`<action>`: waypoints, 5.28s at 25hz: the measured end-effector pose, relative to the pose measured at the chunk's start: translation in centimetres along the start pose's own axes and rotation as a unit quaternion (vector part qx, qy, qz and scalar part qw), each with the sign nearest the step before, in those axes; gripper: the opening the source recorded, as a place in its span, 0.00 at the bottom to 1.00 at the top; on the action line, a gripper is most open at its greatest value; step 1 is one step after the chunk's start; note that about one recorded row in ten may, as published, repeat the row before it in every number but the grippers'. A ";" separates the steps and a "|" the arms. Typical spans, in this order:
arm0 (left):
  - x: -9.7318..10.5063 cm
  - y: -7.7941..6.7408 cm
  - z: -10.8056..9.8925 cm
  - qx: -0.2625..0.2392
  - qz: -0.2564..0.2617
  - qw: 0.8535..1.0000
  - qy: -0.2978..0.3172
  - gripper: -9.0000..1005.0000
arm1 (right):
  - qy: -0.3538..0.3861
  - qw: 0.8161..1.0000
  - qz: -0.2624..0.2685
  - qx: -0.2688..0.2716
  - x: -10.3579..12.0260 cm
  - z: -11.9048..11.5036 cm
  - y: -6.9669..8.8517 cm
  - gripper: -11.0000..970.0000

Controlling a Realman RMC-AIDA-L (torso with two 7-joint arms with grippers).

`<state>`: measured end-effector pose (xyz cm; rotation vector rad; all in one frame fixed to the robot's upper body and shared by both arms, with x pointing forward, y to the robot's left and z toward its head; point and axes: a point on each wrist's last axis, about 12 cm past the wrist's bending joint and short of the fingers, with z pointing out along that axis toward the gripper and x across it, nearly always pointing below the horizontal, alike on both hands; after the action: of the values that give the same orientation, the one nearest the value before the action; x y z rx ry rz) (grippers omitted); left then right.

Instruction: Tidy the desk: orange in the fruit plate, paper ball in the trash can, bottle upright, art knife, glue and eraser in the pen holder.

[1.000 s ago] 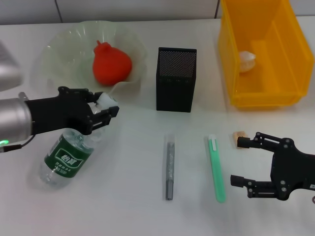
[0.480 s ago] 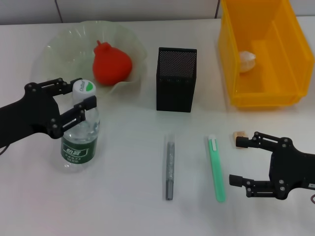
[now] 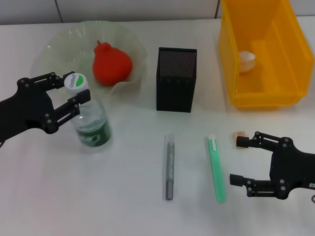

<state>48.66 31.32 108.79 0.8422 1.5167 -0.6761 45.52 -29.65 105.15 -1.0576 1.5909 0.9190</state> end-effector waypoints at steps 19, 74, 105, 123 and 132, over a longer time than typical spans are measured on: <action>0.5 0.4 0.4 -0.020 -0.007 1.000 -0.016 0.45 | 0.000 1.000 -0.001 -0.002 -0.1 0.1 -0.1 0.88; 5.3 -5.8 -1.0 0.104 0.019 0.994 0.001 0.78 | 0.435 0.882 0.118 0.134 -15.3 14.3 -3.3 0.87; 5.5 -5.7 -0.7 0.100 0.016 0.995 0.010 0.78 | 0.468 0.861 0.143 0.136 -11.2 16.2 -4.1 0.78; 5.5 -5.7 -0.6 0.101 0.015 0.995 0.009 0.78 | 0.477 0.857 0.150 0.124 -10.8 16.6 -4.1 0.29; 5.6 -5.7 -0.7 0.100 0.014 0.995 0.010 0.78 | 0.469 0.863 0.146 0.116 -11.3 16.9 -3.8 0.21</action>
<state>43.39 29.35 103.04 1.0212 1.4693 -0.8110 55.93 -13.13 111.81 -1.1776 2.6504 0.3448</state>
